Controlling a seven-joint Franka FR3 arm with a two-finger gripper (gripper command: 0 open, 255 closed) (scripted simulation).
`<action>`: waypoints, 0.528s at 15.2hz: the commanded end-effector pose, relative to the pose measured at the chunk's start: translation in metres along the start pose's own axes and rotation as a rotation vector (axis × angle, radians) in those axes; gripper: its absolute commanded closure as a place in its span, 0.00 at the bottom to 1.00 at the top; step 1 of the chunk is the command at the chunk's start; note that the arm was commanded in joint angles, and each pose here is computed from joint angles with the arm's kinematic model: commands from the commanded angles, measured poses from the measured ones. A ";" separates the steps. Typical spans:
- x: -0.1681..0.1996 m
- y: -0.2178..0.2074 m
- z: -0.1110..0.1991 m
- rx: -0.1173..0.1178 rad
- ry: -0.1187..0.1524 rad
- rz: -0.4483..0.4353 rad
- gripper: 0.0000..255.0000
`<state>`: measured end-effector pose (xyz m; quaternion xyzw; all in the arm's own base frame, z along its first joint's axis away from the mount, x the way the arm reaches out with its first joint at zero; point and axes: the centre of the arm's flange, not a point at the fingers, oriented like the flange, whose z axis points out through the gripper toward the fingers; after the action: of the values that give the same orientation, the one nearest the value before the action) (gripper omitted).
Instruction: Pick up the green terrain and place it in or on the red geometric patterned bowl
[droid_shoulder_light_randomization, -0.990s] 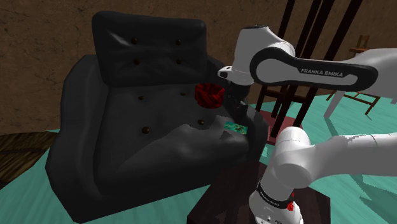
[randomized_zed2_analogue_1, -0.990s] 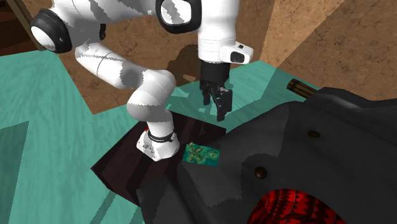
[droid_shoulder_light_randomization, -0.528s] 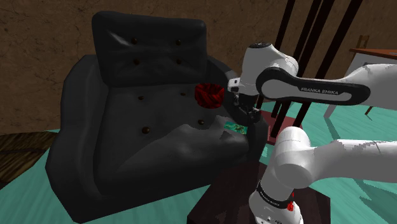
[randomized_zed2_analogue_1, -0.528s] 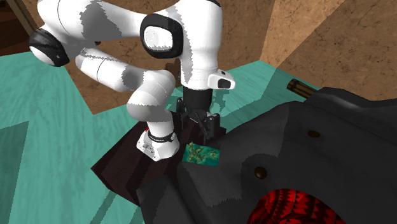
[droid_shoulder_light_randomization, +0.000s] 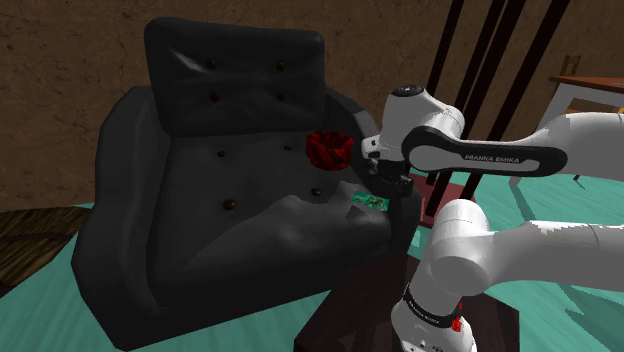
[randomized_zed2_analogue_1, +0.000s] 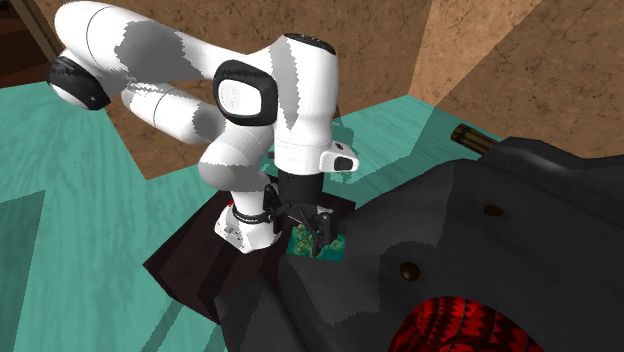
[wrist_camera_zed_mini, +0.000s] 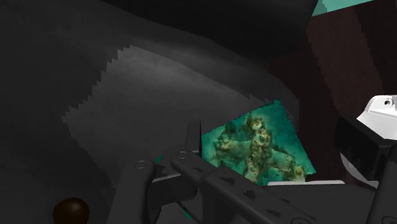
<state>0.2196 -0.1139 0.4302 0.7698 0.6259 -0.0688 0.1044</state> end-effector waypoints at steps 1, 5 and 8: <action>0.000 0.001 0.011 -0.001 0.000 -0.001 0.00; 0.000 0.001 0.014 -0.001 0.000 -0.001 0.00; 0.000 0.001 0.014 -0.001 0.000 -0.001 0.00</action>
<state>0.2209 -0.1172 0.4162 0.7694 0.6264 -0.0688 0.1046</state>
